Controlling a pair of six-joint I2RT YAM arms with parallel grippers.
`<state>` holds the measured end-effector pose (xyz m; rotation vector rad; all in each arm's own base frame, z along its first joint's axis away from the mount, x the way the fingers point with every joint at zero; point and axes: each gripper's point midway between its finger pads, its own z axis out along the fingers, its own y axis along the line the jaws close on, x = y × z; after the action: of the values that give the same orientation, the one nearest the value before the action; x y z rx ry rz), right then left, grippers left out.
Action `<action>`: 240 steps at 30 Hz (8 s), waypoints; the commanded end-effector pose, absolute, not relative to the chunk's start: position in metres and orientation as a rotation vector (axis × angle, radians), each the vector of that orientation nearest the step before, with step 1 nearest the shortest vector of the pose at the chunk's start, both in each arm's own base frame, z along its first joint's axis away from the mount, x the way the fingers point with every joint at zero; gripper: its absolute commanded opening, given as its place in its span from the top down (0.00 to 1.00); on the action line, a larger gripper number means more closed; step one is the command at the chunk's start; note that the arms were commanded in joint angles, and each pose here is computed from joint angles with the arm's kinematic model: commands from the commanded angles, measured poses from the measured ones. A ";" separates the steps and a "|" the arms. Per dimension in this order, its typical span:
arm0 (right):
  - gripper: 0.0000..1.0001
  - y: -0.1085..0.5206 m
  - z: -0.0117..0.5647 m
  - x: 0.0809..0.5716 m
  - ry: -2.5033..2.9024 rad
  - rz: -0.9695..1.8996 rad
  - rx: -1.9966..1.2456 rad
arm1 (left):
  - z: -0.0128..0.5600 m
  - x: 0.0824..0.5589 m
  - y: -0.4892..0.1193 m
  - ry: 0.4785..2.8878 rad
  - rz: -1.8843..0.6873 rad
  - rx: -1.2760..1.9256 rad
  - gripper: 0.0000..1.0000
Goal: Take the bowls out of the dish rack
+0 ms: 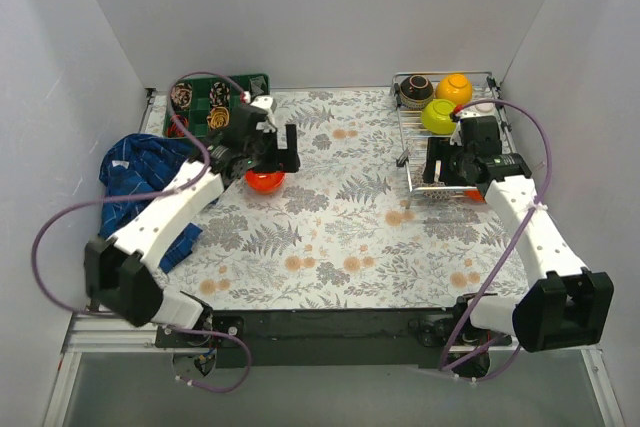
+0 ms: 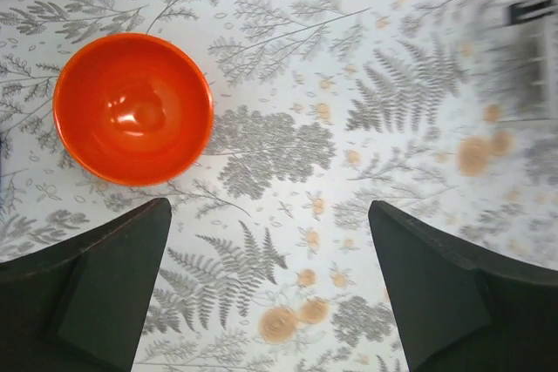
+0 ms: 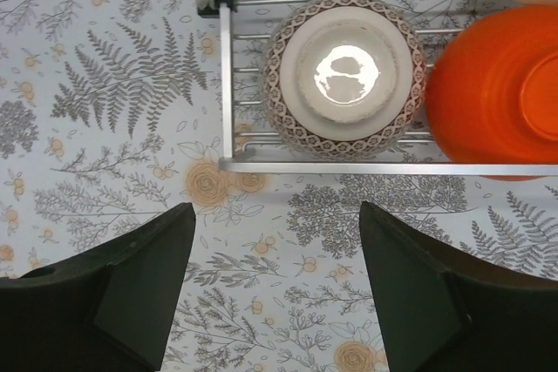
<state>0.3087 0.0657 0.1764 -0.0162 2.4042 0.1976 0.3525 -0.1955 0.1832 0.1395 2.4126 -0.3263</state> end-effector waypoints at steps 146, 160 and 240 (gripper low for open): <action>0.05 0.040 0.039 0.398 2.336 -0.758 -1.096 | 0.195 0.246 -0.138 1.865 -0.567 0.030 0.02; 0.13 0.044 0.016 0.395 2.378 -0.728 -1.103 | 0.197 0.245 -0.137 1.855 -0.567 0.027 0.02; 0.78 0.046 0.103 0.456 2.377 -0.180 -0.473 | 0.194 0.244 -0.137 1.864 -0.571 0.028 0.02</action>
<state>0.4483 0.0380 0.0899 -0.4916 2.4192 -0.2364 0.2438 -0.1383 0.1954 0.0240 1.8625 -0.5823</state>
